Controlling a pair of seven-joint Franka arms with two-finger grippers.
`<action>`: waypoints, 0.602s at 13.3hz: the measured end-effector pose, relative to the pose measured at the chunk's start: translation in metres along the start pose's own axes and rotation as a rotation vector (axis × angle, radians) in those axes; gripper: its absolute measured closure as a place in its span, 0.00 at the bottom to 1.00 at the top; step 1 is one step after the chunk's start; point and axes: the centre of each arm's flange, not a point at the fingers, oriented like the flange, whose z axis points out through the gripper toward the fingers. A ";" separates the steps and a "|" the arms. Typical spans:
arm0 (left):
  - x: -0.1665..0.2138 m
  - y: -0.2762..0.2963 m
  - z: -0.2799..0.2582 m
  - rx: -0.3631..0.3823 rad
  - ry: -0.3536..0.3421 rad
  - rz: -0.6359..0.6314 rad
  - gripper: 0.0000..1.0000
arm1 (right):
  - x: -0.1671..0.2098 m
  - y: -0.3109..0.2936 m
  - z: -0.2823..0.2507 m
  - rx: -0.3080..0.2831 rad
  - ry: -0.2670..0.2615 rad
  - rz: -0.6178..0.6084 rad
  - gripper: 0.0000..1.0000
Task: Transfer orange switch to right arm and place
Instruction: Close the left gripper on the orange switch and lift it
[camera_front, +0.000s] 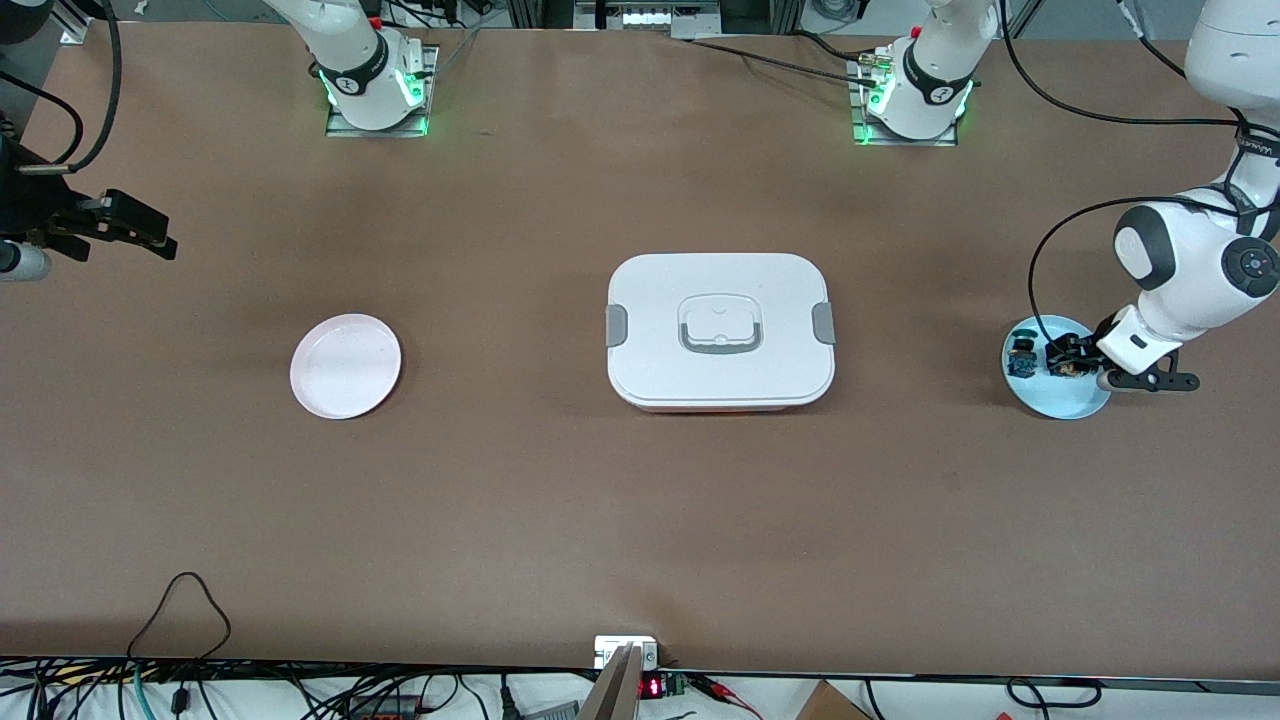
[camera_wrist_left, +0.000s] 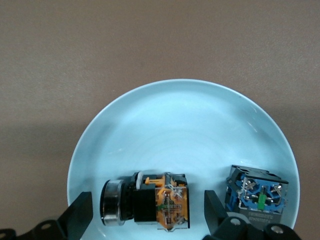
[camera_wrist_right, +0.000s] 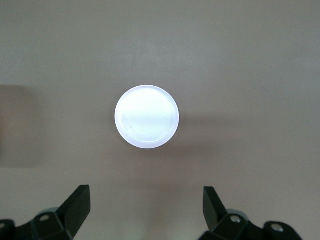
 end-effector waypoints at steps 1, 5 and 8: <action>-0.001 0.001 0.003 -0.002 -0.004 0.000 0.02 | 0.000 0.000 0.000 0.000 0.000 0.000 0.00; -0.002 0.002 0.014 -0.006 -0.006 0.000 0.06 | 0.000 -0.001 0.000 0.000 0.000 -0.001 0.00; -0.002 0.002 0.015 -0.006 -0.007 0.001 0.28 | 0.000 -0.001 0.000 0.000 0.000 -0.001 0.00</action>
